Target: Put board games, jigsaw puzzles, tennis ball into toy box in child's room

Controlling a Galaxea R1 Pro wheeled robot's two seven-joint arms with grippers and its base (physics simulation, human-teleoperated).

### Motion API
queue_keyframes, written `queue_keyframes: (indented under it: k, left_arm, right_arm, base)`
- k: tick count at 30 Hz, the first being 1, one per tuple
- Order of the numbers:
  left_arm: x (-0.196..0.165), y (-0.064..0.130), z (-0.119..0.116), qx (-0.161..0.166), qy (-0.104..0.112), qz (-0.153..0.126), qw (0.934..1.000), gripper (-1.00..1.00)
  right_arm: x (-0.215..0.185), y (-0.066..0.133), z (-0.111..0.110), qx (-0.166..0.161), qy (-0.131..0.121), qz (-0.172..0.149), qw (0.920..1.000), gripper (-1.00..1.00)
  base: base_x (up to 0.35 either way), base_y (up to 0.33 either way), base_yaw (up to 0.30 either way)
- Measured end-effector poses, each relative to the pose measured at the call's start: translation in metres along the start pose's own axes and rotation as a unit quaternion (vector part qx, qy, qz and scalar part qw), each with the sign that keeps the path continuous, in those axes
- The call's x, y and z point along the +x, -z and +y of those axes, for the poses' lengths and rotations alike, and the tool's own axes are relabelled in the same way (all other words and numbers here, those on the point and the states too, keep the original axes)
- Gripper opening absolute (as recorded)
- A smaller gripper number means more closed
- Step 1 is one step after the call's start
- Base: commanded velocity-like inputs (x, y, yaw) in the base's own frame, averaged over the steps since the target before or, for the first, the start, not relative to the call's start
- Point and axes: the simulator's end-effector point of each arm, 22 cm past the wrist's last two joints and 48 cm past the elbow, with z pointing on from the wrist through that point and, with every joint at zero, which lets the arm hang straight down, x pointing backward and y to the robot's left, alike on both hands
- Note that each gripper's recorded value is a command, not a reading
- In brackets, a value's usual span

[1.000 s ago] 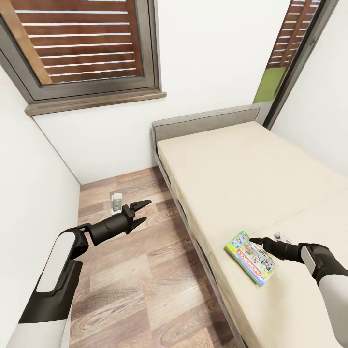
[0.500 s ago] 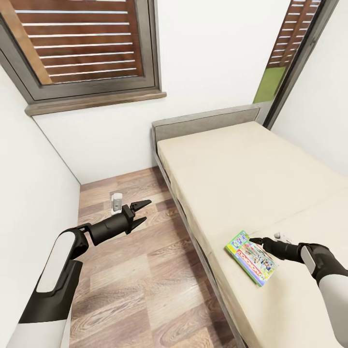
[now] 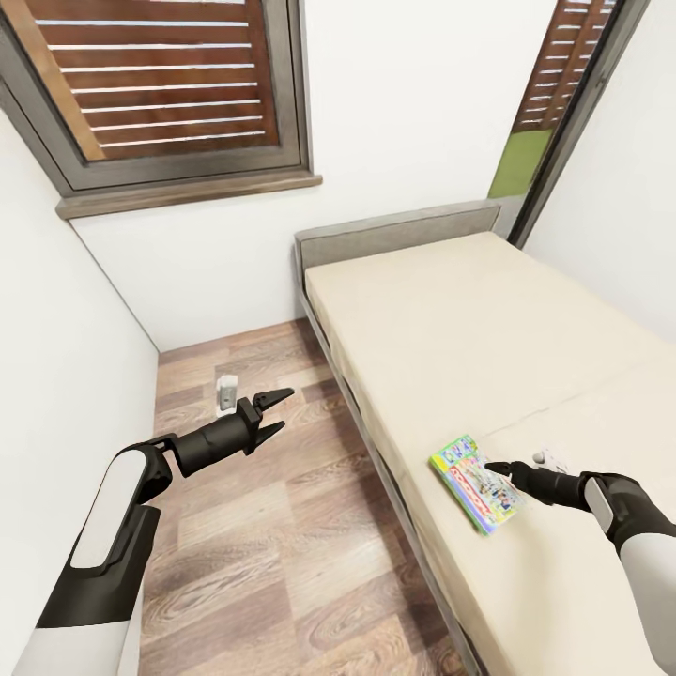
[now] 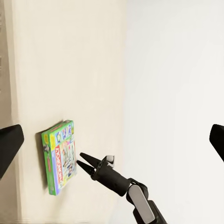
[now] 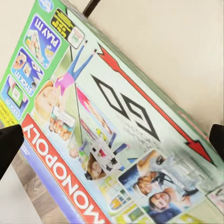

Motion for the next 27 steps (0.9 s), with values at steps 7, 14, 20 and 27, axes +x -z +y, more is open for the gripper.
queue_keyframes:
  k: [7,14,20,27]
  left_arm:
    - [0.0002,0.0001,-0.0007,0.001,0.000,0.000,1.0000,1.00]
    - [0.0002,0.0002,-0.0011,0.002,0.001,0.000,1.0000,1.00]
    - [0.0002,0.0003,-0.0017,0.003,0.001,0.000,1.0000,1.00]
    - [0.0004,0.0003,-0.0023,0.004,0.001,0.000,1.0000,1.00]
  right_arm:
    - [-0.0004,0.0003,0.0003,0.000,0.000,0.000,1.0000,1.00]
    - [-0.0002,0.0001,0.0006,0.000,0.000,0.000,1.0000,1.00]
    - [-0.0001,0.0001,0.0005,0.000,0.000,0.000,1.0000,1.00]
    - [0.0000,0.0002,0.0003,0.000,0.000,0.000,1.0000,1.00]
  base:
    - [-0.120,-0.010,0.000]
    - [-0.037,-0.003,0.000]
    - [-0.012,-0.001,0.024]
    - [-0.005,0.000,0.157]
